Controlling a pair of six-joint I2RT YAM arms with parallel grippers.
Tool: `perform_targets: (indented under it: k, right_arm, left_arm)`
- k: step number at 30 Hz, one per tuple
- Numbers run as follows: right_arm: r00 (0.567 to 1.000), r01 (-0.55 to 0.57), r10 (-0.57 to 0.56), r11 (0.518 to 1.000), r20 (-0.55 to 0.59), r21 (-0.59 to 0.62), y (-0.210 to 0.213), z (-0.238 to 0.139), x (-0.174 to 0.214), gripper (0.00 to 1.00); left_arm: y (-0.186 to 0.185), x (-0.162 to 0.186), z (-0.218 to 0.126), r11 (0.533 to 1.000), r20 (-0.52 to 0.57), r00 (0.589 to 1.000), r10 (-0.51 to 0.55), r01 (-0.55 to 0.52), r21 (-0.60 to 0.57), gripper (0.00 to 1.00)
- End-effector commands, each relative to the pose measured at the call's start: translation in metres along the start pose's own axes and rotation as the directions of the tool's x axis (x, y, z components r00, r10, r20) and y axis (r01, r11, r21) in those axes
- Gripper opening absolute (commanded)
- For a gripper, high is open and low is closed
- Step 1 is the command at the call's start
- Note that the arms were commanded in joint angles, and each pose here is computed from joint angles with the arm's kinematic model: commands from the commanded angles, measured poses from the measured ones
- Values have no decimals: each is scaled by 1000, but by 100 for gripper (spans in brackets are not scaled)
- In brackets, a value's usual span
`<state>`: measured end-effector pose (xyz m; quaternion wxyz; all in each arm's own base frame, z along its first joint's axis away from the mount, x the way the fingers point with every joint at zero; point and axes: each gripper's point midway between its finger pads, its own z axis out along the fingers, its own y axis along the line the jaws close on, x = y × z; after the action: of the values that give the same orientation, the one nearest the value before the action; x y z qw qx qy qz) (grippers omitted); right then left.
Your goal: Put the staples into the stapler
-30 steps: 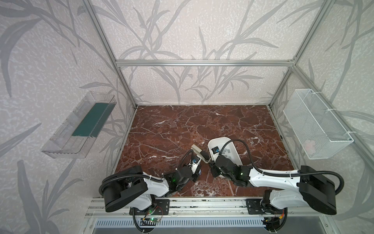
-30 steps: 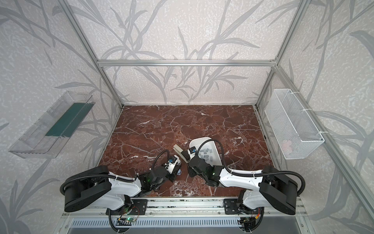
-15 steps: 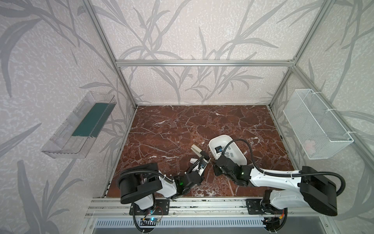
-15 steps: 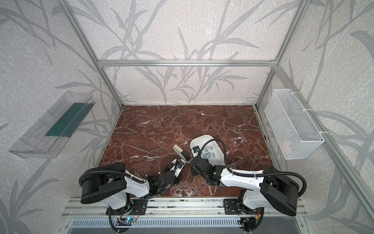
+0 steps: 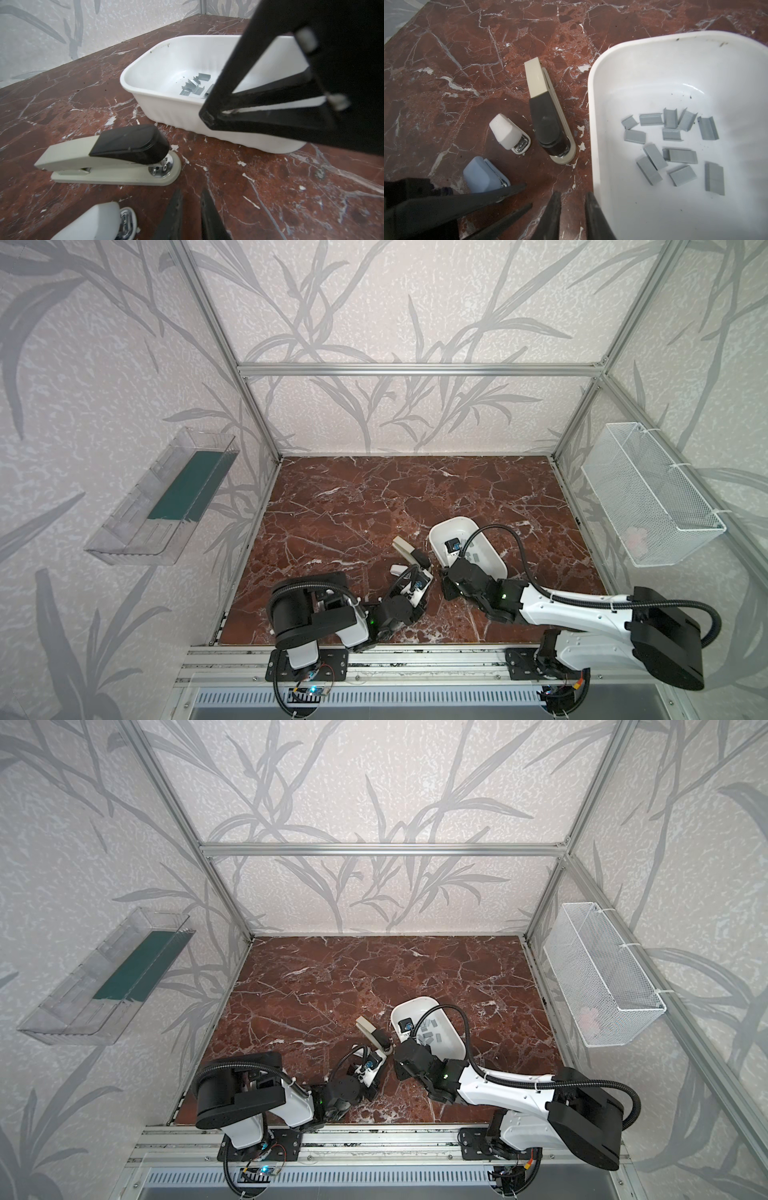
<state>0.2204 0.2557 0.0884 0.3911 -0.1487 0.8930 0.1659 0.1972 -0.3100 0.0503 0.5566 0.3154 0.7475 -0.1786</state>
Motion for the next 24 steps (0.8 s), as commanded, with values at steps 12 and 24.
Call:
perform_targets:
  k: [12,24]
  right_arm:
    - [999,-13,15,999,44,-38,7,-15,-21,23]
    - [999,-38,37,987,-8,-156,41,-9,-16,27]
  left_arm:
    - [-4,34,-22,989,-50,994,-101,106,103,25]
    - [57,-88,-35,963,-100,961,-256,263,59,43]
